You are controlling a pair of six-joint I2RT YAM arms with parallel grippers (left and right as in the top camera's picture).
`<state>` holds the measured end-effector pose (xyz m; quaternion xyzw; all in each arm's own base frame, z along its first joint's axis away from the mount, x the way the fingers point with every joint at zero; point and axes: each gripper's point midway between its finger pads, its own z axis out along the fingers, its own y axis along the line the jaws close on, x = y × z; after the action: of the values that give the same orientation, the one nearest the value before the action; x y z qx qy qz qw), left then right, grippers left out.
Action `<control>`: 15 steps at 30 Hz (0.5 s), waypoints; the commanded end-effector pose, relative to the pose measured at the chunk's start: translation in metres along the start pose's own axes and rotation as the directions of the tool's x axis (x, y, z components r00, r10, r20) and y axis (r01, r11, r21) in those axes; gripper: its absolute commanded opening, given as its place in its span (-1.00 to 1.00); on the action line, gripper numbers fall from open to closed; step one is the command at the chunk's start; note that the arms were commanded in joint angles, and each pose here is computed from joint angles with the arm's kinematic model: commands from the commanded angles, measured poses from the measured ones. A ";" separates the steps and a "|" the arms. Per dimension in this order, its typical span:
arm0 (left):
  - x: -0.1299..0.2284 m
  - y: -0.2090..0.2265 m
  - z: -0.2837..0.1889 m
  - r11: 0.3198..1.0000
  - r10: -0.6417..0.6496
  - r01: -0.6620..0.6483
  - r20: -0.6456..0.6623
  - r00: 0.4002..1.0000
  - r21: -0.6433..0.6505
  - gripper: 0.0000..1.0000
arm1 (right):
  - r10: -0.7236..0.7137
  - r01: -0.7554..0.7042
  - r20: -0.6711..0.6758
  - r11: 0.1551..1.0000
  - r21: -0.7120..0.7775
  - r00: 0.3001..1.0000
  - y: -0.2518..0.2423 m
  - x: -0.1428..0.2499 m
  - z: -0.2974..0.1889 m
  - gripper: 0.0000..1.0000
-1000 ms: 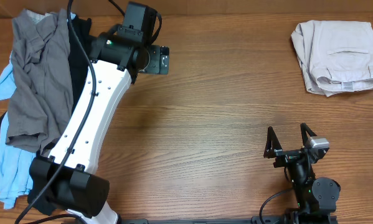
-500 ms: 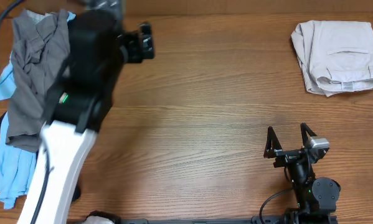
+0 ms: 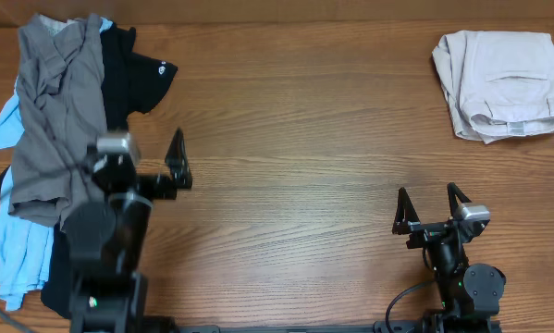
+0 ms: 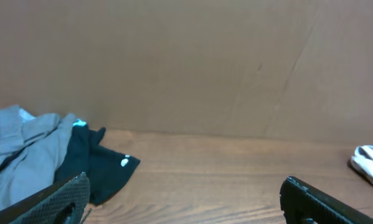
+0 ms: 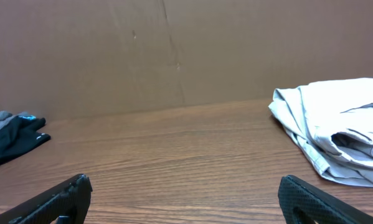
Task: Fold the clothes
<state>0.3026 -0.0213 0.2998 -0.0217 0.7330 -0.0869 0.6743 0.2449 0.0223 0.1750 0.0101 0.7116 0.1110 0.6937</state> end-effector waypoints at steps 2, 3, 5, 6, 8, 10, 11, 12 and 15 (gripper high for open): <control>0.029 0.008 -0.019 1.000 0.018 -0.018 0.020 1.000 -0.009 1.00 | 0.002 -0.002 0.007 1.000 0.008 1.000 -0.002 0.001 0.000 1.00; 0.035 0.010 -0.024 1.000 0.018 -0.018 0.028 0.999 -0.013 1.00 | 0.002 -0.002 0.007 1.000 0.008 1.000 -0.002 0.001 0.000 1.00; 0.042 0.012 -0.031 1.000 0.020 -0.019 0.045 0.999 -0.016 0.99 | 0.002 -0.002 0.007 1.000 0.008 1.000 -0.002 0.001 0.000 1.00; 0.045 0.013 -0.034 1.000 0.021 -0.020 0.055 0.998 -0.022 1.00 | 0.002 -0.002 0.007 1.000 0.008 1.000 -0.002 0.001 0.000 1.00; 0.050 0.015 -0.039 0.999 0.023 -0.021 0.072 0.997 -0.025 1.00 | 0.002 -0.002 0.007 1.000 0.008 1.000 -0.002 0.001 0.000 1.00; 0.055 0.016 -0.044 0.999 0.024 -0.022 0.090 0.996 -0.025 1.00 | 0.002 -0.002 0.007 1.000 0.008 1.000 -0.002 0.001 0.000 1.00; 0.059 0.016 -0.046 0.999 0.025 -0.023 0.097 0.995 -0.024 1.00 | 0.002 -0.002 0.007 1.000 0.008 1.000 -0.002 0.001 0.000 1.00; 0.061 0.016 -0.047 0.999 0.025 -0.023 0.100 0.995 -0.023 1.00 | 0.002 -0.002 0.007 1.000 0.008 1.000 -0.002 0.001 0.000 1.00; 0.073 0.016 -0.050 1.000 0.026 -0.024 0.110 0.994 -0.014 1.00 | 0.002 -0.002 0.007 1.000 0.008 1.000 -0.002 0.001 0.000 1.00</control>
<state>0.2511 -0.0133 0.2394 -0.0265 0.6992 -0.0809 0.7098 0.2449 0.0223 0.1749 0.0103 0.7117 0.1108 0.6936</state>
